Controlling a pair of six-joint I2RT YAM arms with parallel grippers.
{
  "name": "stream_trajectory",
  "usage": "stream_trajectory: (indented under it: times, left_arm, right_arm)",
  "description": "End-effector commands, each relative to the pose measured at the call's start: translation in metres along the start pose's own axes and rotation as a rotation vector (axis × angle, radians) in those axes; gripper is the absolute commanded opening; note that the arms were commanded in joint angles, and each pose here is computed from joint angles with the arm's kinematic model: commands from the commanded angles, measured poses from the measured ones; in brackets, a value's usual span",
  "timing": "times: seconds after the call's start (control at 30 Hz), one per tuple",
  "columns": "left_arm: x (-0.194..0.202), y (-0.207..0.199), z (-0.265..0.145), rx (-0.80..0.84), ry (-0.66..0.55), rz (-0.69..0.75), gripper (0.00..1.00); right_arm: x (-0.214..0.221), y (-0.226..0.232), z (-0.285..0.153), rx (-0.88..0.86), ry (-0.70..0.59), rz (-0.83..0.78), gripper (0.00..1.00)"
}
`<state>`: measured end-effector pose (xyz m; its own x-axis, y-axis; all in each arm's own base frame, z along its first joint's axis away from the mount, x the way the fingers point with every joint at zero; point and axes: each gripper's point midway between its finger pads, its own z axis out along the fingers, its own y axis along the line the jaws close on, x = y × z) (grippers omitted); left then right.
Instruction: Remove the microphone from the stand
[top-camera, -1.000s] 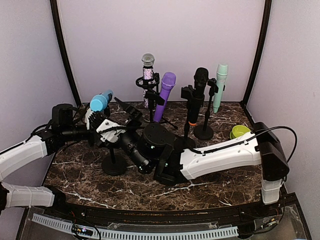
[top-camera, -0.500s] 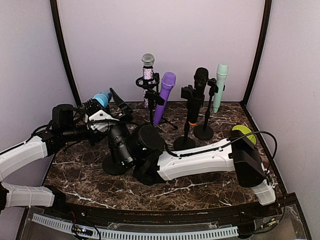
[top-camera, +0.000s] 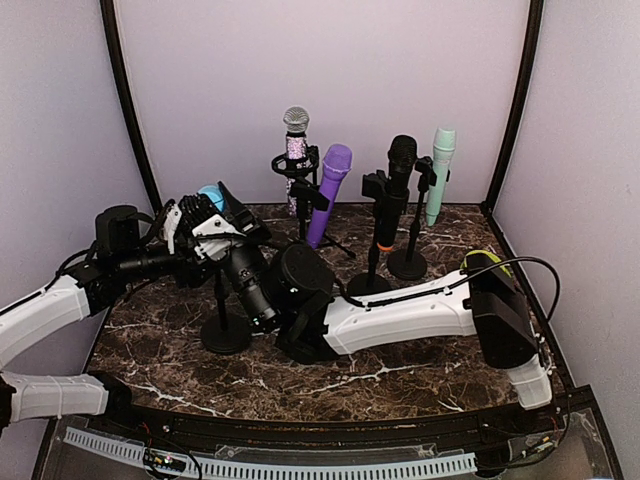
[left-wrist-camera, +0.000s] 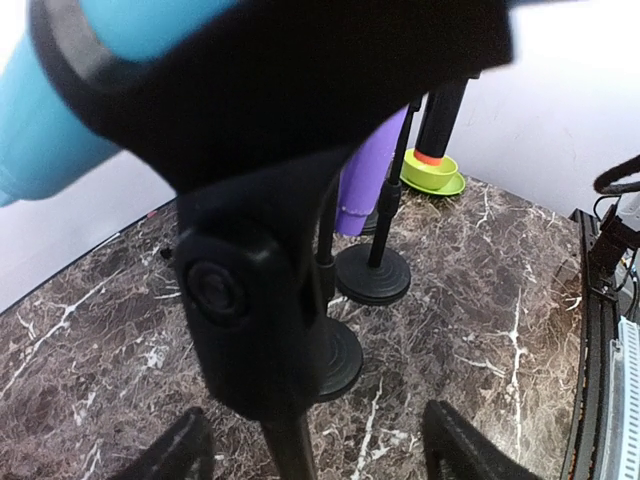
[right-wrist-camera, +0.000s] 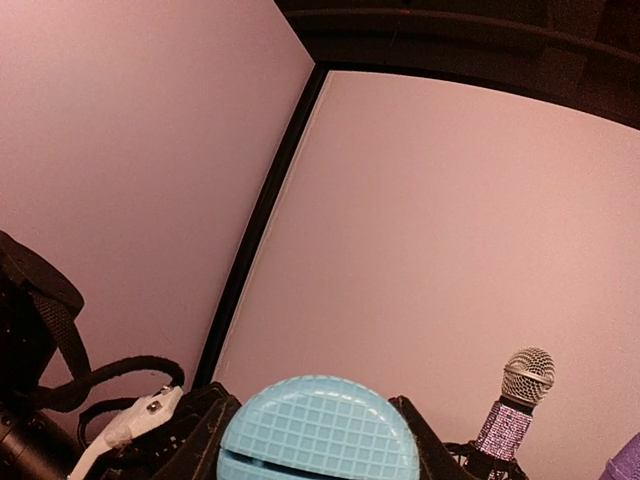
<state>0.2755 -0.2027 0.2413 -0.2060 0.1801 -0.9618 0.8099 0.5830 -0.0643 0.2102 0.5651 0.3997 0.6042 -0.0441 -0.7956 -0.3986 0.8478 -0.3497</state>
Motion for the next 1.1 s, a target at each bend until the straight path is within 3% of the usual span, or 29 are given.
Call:
stream_trajectory:
  times: [0.0, 0.13, 0.3, 0.47, 0.63, 0.7, 0.77, 0.93, 1.07]
  left_arm:
    - [-0.02, -0.018, -0.009, 0.068, -0.067, 0.012, 0.8]
    - [-0.029, -0.032, -0.02, 0.119, -0.1, -0.002, 0.89]
    - [-0.048, -0.031, -0.028, 0.088, -0.163, 0.024, 0.83]
    - [-0.059, -0.024, -0.022, 0.079, -0.16, 0.005, 0.67]
    - [-0.06, -0.02, -0.018, 0.079, -0.156, -0.007, 0.34]
    - [-0.061, -0.017, -0.016, 0.063, -0.158, -0.006, 0.3]
    - [-0.063, -0.015, -0.015, 0.061, -0.161, -0.005, 0.31]
    - [-0.064, -0.022, -0.012, 0.12, -0.152, -0.007, 0.53]
    - [-0.062, -0.025, -0.01, 0.14, -0.14, -0.001, 0.53]
  right_arm:
    - [-0.03, -0.032, 0.001, -0.004, -0.052, 0.097, 0.18]
    - [-0.032, -0.032, -0.003, -0.023, -0.06, 0.101, 0.19]
    - [-0.038, -0.03, -0.004, -0.038, -0.085, 0.107, 0.19]
    - [-0.046, -0.024, -0.004, -0.047, -0.116, 0.094, 0.19]
    - [-0.051, -0.023, -0.006, -0.053, -0.129, 0.086, 0.19]
    - [-0.051, -0.022, -0.007, -0.059, -0.131, 0.087, 0.19]
    - [-0.051, -0.021, -0.008, -0.064, -0.133, 0.094, 0.19]
    - [-0.053, -0.016, -0.009, -0.086, -0.146, 0.113, 0.19]
    - [-0.056, -0.012, -0.01, -0.107, -0.156, 0.117, 0.19]
